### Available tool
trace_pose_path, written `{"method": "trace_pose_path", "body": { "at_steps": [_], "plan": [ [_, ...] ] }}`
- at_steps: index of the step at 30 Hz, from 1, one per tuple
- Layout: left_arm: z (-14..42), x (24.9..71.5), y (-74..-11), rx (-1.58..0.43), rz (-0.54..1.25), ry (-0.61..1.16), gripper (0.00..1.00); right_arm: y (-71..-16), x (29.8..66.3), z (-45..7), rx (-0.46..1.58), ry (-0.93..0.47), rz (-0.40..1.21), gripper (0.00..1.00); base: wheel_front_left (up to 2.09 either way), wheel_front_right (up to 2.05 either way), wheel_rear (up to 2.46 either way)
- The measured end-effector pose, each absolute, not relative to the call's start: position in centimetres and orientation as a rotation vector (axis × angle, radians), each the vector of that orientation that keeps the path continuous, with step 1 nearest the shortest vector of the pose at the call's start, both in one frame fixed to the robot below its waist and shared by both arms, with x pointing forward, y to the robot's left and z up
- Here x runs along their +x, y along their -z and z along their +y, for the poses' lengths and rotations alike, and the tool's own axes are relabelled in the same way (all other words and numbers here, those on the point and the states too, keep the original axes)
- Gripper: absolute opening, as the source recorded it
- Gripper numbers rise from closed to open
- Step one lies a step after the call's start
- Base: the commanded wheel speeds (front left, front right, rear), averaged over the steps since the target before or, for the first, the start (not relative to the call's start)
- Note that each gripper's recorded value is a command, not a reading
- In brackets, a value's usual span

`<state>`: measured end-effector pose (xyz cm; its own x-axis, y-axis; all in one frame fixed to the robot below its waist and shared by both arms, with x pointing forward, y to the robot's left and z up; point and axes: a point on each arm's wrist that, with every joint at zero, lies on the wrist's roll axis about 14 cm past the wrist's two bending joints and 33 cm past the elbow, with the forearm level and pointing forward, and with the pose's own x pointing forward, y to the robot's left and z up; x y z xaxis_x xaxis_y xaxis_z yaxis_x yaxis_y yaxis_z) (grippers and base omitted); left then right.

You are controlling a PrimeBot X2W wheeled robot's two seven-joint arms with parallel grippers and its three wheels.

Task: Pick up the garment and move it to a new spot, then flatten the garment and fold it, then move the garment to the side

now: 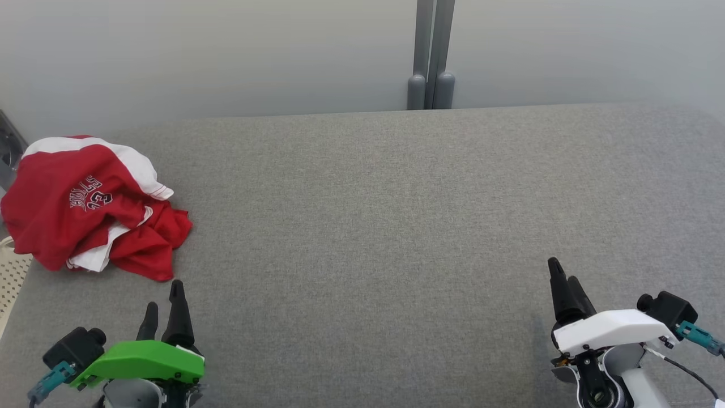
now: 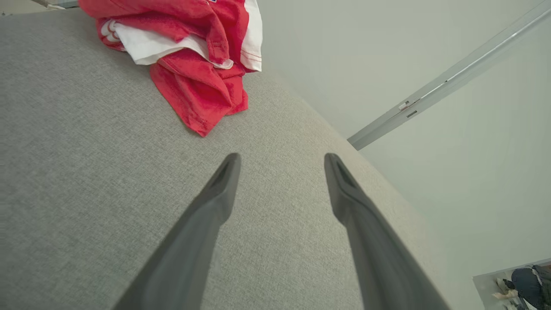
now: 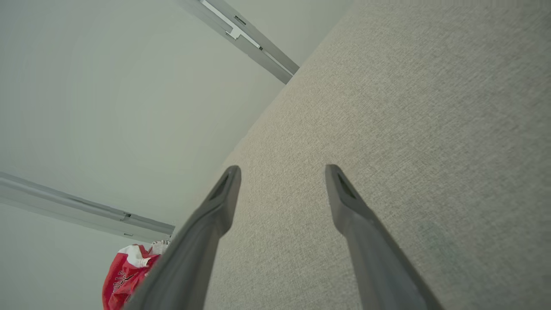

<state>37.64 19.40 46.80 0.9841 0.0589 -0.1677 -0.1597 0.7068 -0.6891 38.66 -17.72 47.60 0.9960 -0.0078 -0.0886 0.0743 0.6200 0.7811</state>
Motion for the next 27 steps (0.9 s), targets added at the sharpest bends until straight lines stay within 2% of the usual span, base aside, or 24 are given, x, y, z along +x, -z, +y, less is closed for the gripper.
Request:
{"method": "trace_pose_path", "body": {
  "at_steps": [13, 27],
  "plan": [
    [18.8, 37.4, -46.4, -0.481, 0.158, -0.094, 1.00, -48.1, 38.8, -17.2, 0.595, -0.011, 0.080, 1.00, 0.00, 0.00, 0.00],
    [18.0, 37.8, -46.2, -0.317, 0.158, -0.062, 1.00, -48.7, 39.0, -16.4, 0.389, -0.065, 0.075, 1.00, 0.00, 0.00, 0.00]
  ]
}}
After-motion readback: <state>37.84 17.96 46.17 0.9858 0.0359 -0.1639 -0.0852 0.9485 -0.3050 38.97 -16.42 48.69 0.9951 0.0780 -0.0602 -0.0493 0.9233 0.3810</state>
